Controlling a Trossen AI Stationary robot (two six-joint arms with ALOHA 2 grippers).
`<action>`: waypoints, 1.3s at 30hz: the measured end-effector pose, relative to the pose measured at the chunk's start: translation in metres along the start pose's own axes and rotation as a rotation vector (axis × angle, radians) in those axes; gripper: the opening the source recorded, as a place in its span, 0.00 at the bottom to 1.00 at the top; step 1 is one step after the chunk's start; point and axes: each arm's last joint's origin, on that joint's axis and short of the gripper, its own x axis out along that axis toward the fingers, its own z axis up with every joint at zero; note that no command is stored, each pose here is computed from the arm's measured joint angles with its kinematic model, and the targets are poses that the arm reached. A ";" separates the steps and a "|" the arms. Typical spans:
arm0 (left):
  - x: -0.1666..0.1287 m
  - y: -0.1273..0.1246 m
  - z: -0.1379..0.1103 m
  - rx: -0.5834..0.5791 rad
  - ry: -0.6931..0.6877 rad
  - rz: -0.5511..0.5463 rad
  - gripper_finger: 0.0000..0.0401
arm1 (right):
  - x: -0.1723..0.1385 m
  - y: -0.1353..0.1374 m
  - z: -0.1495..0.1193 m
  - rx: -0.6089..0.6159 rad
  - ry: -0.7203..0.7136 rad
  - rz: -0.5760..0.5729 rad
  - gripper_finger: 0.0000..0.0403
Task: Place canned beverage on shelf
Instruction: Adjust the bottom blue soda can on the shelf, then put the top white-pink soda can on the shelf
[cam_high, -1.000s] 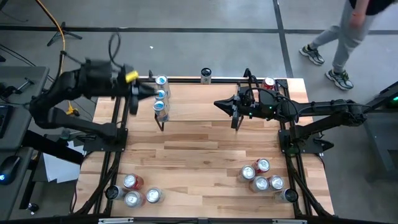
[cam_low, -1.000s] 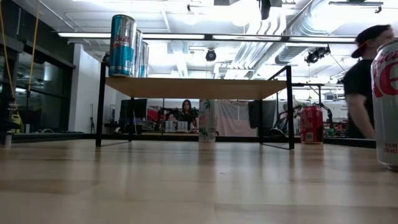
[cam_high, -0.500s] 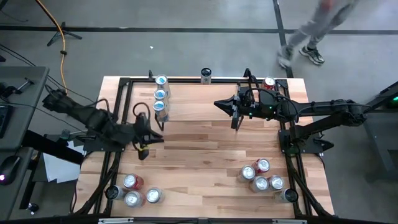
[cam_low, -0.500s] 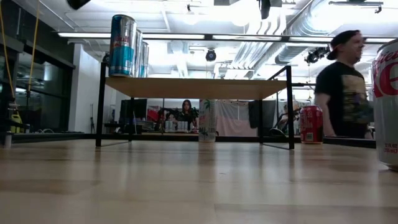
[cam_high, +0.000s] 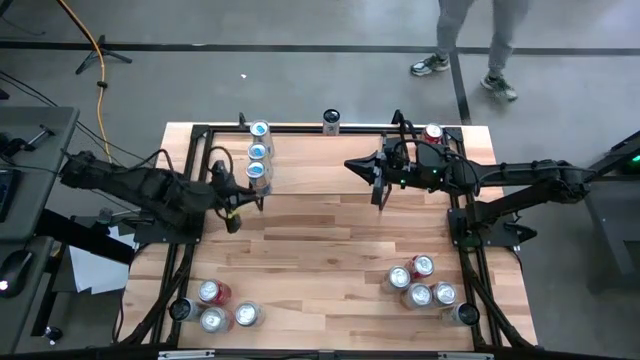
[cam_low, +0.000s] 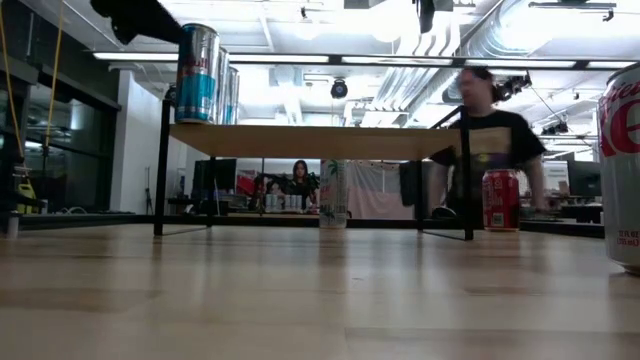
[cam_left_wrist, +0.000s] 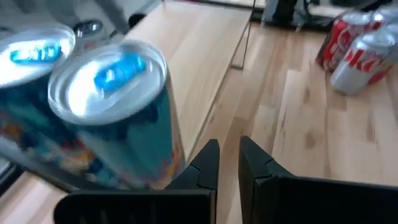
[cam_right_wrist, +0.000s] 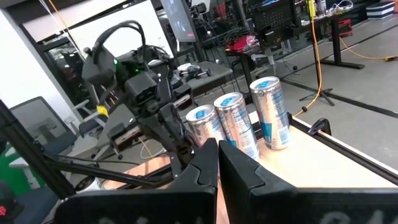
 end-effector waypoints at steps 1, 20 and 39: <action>0.002 0.002 0.000 0.012 0.004 0.003 0.00 | 0.000 0.000 0.000 0.000 0.000 0.000 0.00; 0.021 0.027 0.005 0.071 0.072 0.033 0.00 | 0.000 -0.001 0.000 0.003 -0.001 -0.004 0.00; -0.025 0.033 0.048 -0.062 -0.105 -0.172 0.00 | 0.000 0.002 0.001 0.006 0.005 0.068 0.00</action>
